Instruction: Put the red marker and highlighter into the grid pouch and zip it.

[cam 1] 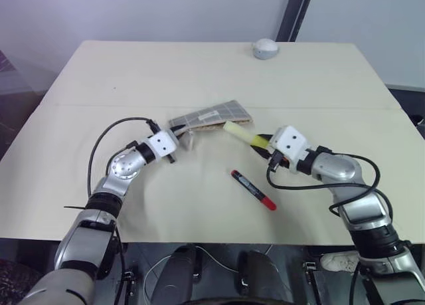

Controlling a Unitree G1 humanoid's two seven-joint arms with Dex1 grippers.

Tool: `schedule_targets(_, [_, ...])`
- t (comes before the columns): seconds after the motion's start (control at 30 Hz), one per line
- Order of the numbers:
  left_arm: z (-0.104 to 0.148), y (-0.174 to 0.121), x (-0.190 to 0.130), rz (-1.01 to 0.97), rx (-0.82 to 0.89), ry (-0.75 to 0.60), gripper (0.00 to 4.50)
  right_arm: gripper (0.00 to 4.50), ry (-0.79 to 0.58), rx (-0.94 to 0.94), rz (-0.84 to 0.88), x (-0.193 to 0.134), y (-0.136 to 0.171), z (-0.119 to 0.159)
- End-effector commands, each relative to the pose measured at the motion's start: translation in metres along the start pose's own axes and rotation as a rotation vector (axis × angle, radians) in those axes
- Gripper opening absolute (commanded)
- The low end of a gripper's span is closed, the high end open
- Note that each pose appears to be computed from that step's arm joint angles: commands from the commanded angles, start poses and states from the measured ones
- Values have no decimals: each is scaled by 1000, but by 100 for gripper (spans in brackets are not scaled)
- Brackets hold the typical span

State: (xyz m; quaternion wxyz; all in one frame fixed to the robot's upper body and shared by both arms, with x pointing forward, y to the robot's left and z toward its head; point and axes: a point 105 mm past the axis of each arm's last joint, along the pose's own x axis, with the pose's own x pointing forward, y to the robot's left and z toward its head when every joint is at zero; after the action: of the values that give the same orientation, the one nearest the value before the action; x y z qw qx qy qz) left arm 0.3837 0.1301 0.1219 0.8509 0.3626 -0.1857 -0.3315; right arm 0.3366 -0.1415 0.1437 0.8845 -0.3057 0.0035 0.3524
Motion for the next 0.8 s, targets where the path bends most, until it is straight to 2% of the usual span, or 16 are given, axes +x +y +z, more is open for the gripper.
schedule_targets(0.03, [16, -3, 2, -54, 96, -67, 0, 91, -13, -37, -19, 3, -5, 8])
schedule_targets(0.17, [30, -2, 7, -67, 117, -118, 0, 91, 15, -24, -28, 5, -5, 0])
schedule_targets(0.3, [36, -13, 7, -149, 119, -149, 0, 91, -59, -154, 17, 15, 0, 23])
schedule_targets(0.57, [45, -22, 6, -263, 83, -208, 0, 91, -130, -386, 147, 44, 29, 51])
schedule_targets(0.63, [49, -19, 5, -272, 67, -233, 0, 91, -106, -475, 186, 48, 37, 45])
schedule_targets(0.73, [48, -12, 5, -259, 45, -231, 0, 91, -88, -465, 217, 48, 44, 36])
schedule_targets(0.8, [45, -5, 6, -230, 25, -216, 0, 193, -106, -393, 215, 44, 44, 37])
